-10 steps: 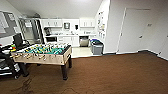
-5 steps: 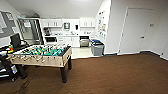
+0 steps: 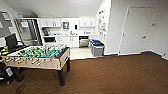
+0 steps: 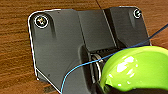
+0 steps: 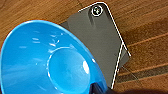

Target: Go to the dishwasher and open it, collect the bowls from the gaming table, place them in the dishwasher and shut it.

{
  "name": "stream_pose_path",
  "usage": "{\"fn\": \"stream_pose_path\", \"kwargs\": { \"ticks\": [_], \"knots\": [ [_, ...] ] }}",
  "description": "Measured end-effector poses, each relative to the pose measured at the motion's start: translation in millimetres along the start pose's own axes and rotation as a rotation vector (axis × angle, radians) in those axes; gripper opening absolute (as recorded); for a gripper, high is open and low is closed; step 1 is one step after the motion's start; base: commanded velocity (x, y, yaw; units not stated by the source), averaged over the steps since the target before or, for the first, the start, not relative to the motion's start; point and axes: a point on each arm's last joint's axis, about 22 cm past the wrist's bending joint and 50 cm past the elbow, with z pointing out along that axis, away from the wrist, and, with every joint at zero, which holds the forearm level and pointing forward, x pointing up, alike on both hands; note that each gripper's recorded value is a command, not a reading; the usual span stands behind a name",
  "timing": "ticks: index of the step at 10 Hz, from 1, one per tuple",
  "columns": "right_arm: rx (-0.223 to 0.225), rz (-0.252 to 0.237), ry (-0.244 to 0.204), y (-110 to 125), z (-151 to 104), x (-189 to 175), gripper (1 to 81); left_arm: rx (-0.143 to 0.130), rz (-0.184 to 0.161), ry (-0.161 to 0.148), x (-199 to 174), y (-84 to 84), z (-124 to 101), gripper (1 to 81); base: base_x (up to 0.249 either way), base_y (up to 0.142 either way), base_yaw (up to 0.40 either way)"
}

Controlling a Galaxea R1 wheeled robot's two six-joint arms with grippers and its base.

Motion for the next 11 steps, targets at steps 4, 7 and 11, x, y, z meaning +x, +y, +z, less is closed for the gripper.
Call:
{"fn": "stream_pose_path", "kwargs": {
  "ticks": [4,7,11],
  "knots": [
    [0.000,0.000,0.000,0.0,0.0,-0.1,1.0,-0.002,0.000,0.001,0.2,0.8,0.1,1.0,0.191,-0.086,0.000],
    [-0.003,-0.002,0.007,2.3,-0.5,3.6,1.0,-0.005,0.002,0.008,5.1,1.6,0.2,1.0,0.180,0.000,0.000],
    [0.000,-0.002,0.005,0.5,0.0,2.8,1.0,-0.002,-0.001,0.000,-1.2,0.0,-0.1,1.0,0.179,0.000,0.000]
  ]
}}
